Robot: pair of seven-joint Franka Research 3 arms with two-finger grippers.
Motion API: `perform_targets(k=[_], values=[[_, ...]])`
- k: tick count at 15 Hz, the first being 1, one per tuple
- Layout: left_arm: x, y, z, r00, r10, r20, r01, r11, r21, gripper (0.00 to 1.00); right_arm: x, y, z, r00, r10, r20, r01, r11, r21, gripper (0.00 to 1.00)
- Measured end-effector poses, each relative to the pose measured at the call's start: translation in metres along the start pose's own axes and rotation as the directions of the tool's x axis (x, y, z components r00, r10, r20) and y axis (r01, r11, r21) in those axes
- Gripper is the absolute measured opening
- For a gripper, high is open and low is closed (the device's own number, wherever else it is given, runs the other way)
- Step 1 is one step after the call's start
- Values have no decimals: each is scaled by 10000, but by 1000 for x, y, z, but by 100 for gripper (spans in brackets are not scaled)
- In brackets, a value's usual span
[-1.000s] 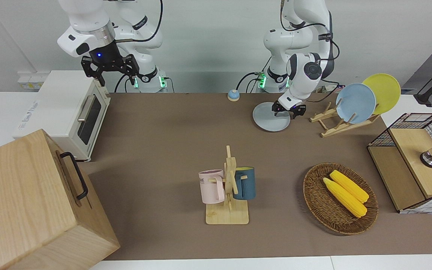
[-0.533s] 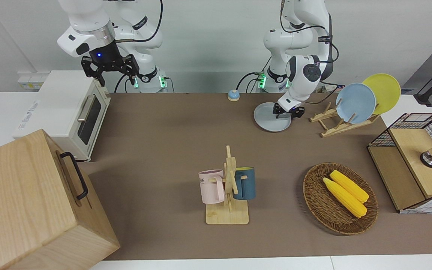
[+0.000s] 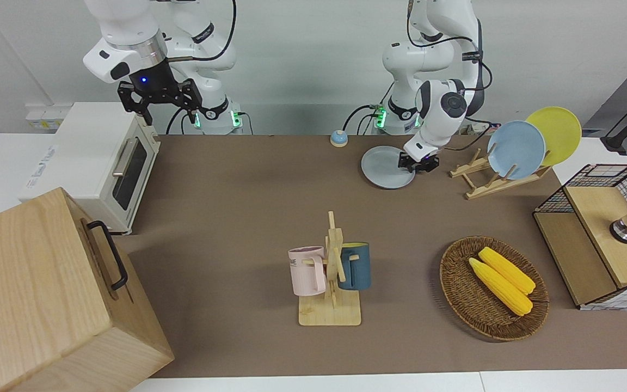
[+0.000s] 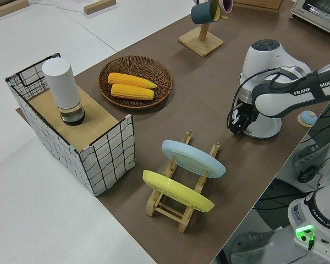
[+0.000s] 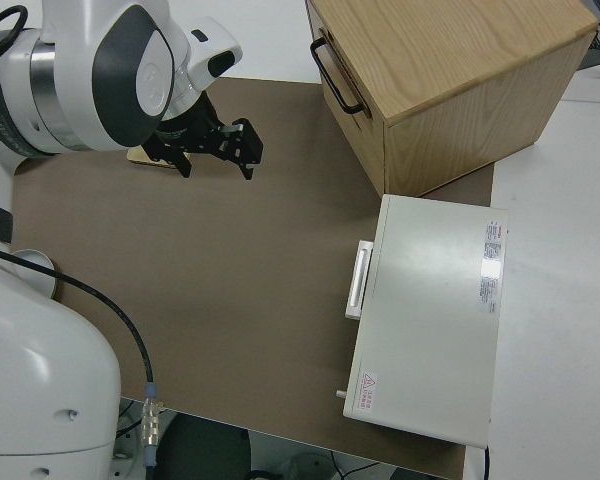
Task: Pick gray plate from table and place it on lower plate rack with left arm
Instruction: 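Lower the left gripper onto the gray plate's rim and grasp it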
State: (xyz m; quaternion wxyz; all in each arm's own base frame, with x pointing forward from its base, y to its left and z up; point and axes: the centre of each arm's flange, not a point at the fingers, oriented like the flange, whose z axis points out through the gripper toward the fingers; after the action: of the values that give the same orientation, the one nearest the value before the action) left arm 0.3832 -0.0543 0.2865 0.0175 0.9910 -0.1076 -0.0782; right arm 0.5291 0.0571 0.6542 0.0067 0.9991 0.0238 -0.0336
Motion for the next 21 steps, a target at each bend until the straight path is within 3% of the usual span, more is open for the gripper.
perform_targets(k=[4,8,16,21], values=[[-1,1,-2,9996,5,292,-3,10000,-54,9,0,0,0,10000,0,0,0,10000,0,99],[7,1,-35,9978,31,659,-21,9999,-150,9,0,0,0,10000,0,0,0,10000,0,99],[19,-13,-101,9977,-231,634,250,9993,-286,9,0,0,0,10000,0,0,0,10000,0,99],[28,-16,-172,9987,-270,433,285,9990,-341,9,0,0,0,10000,0,0,0,10000,0,99]])
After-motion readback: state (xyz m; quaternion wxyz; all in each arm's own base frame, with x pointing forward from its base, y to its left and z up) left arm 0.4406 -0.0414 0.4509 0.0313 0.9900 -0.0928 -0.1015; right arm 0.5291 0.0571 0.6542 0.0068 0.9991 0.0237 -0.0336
